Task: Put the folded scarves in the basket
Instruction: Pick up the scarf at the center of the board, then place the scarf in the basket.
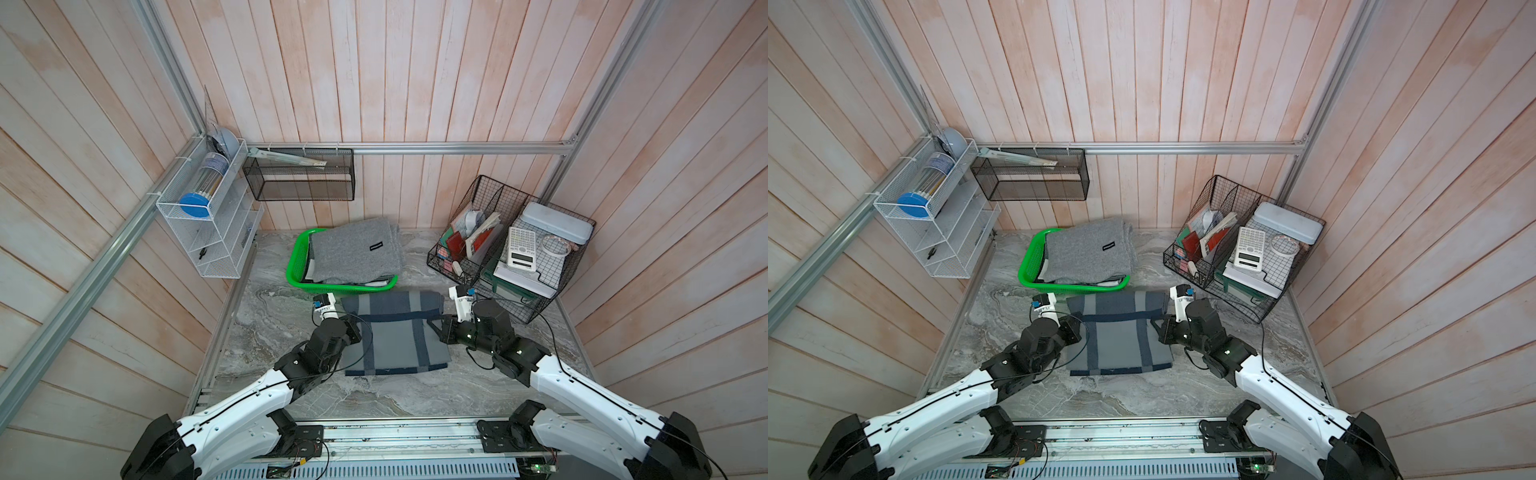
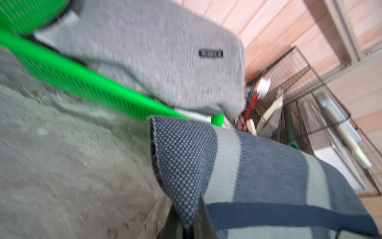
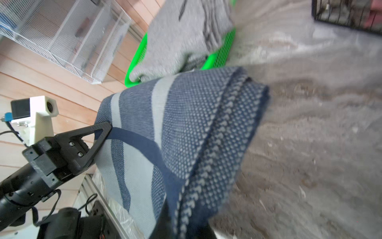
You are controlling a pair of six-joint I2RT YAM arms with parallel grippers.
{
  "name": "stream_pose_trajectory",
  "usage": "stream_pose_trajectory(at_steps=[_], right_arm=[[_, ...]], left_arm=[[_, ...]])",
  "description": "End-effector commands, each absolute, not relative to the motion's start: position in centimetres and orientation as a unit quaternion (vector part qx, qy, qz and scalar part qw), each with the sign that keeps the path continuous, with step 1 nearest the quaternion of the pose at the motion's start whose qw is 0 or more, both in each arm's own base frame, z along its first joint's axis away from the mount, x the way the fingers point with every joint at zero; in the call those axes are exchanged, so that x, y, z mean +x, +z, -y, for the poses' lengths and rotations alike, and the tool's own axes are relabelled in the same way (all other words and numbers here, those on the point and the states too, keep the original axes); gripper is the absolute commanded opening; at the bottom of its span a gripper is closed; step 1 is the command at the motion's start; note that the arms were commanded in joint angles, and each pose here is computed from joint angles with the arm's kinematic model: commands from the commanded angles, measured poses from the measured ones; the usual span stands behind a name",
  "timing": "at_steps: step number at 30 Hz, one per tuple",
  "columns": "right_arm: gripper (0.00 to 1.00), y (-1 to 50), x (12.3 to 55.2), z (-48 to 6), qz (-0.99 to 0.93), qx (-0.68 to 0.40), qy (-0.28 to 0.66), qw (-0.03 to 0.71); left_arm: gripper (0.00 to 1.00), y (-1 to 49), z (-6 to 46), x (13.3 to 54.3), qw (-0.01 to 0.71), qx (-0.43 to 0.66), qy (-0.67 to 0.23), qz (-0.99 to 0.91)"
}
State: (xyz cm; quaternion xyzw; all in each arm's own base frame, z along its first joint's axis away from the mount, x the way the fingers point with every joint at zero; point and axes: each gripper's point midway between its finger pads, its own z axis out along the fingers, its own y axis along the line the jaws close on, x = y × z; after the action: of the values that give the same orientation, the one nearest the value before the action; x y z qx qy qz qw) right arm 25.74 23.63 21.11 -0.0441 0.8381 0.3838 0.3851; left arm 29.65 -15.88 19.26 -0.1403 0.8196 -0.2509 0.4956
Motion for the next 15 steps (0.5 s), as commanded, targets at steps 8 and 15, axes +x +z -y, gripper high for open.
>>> stream_pose_trajectory(at_steps=[8,15], right_arm=[[0.00,28.9,37.2,-28.9,-0.812,-0.067,0.353,0.460],[0.00,28.7,45.4,-32.3,-0.814,-0.057,0.373,0.442]], left_arm=[[0.00,26.3,8.2,39.8,0.539,-0.184,-0.186,-0.800],[0.00,26.7,4.4,47.1,0.538,-0.208,-0.172,-0.799]])
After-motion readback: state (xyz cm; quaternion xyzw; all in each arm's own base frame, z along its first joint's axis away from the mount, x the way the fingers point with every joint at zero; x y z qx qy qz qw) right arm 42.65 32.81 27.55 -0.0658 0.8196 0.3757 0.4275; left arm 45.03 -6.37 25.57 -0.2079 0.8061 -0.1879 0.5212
